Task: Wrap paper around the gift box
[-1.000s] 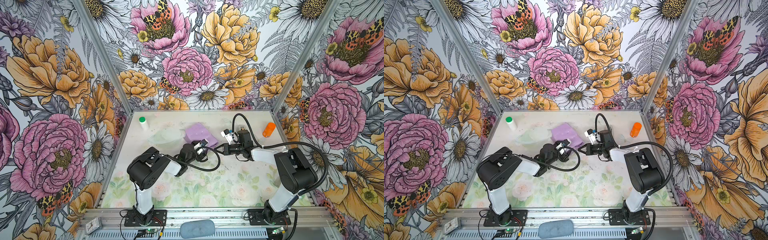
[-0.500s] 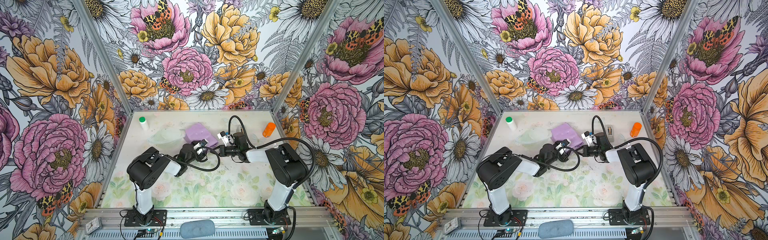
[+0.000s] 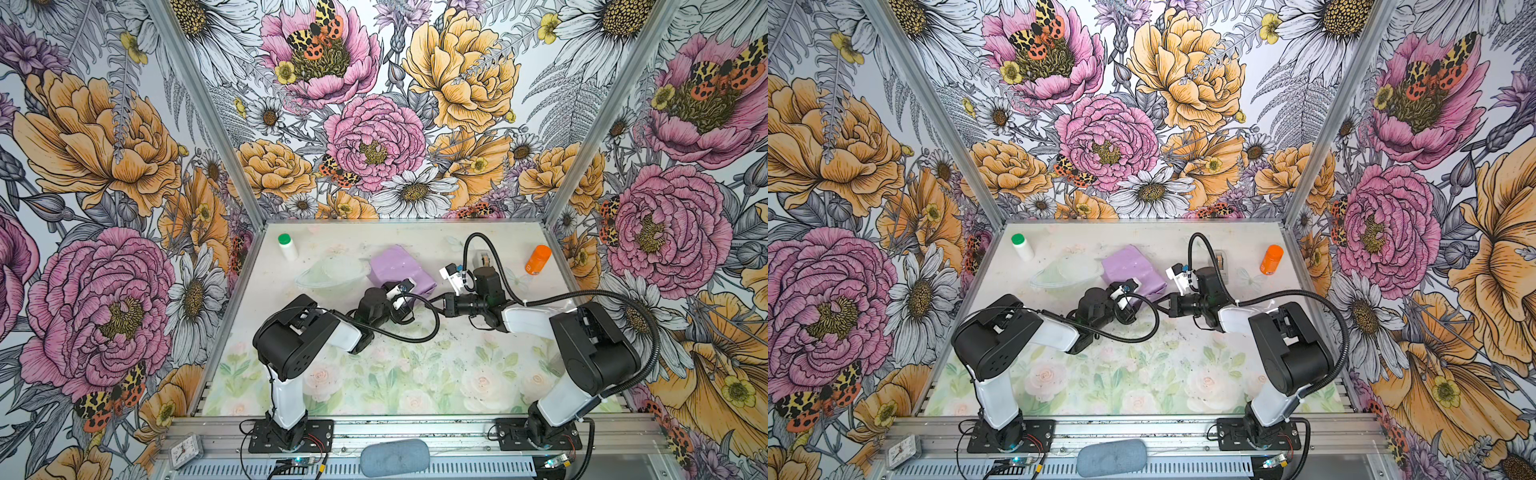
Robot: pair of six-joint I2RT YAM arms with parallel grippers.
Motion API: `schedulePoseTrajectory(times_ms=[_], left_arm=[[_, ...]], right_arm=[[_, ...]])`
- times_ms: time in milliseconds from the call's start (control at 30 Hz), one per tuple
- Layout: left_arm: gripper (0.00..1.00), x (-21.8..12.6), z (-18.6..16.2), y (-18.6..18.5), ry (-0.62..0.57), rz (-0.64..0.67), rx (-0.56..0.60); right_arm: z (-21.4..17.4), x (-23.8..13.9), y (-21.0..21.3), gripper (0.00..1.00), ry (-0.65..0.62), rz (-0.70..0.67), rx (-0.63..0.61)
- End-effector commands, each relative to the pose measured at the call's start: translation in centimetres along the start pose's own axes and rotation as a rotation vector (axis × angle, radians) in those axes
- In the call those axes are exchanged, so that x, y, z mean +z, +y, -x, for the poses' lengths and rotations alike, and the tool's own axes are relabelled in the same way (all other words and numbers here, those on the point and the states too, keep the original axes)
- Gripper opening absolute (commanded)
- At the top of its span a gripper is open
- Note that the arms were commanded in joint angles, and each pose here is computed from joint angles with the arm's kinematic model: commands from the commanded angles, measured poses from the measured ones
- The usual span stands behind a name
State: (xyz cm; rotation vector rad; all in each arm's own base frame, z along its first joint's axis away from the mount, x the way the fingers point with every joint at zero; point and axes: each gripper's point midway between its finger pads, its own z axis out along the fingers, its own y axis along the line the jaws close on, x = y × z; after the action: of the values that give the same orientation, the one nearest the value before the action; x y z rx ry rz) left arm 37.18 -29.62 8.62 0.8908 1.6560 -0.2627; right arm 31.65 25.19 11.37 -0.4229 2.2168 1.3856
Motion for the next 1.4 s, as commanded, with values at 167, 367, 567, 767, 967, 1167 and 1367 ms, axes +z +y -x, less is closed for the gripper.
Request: schedulePoseTrajectory(times_ms=[167,367,567,767,967,1167,1367], left_arm=[[0.69,-1.0,-8.1,-2.2,0.263,-0.086,-0.069],[0.69,-1.0,-7.9,-2.3,0.259,-0.088,-0.069],[0.69,-1.0,-7.9,-2.2,0.259,-0.086,-0.069],[0.69,-1.1,-7.9,-2.2,0.26,-0.088,-0.069],[0.69,-1.1,-8.0,-2.2,0.261,-0.086,-0.069],[0.69,-1.0,-7.9,-2.2,0.259,-0.088,-0.069],[0.69,-1.0,-8.0,-2.3,0.26,-0.092,-0.069]], right_arm=[[2.2,-1.0,1.6,0.0,-0.05,-0.012,-0.079],[2.1,0.8,0.2,0.0,-0.028,-0.036,-0.061],[2.0,2.2,-1.1,0.0,-0.028,-0.042,-0.045],[2.5,3.0,-1.5,0.0,-0.037,-0.028,-0.042],[2.4,3.2,-1.7,0.0,-0.038,-0.028,-0.041],[2.5,3.5,-2.4,0.0,-0.039,-0.039,-0.03],[2.6,3.9,-2.8,0.0,-0.044,-0.044,-0.021]])
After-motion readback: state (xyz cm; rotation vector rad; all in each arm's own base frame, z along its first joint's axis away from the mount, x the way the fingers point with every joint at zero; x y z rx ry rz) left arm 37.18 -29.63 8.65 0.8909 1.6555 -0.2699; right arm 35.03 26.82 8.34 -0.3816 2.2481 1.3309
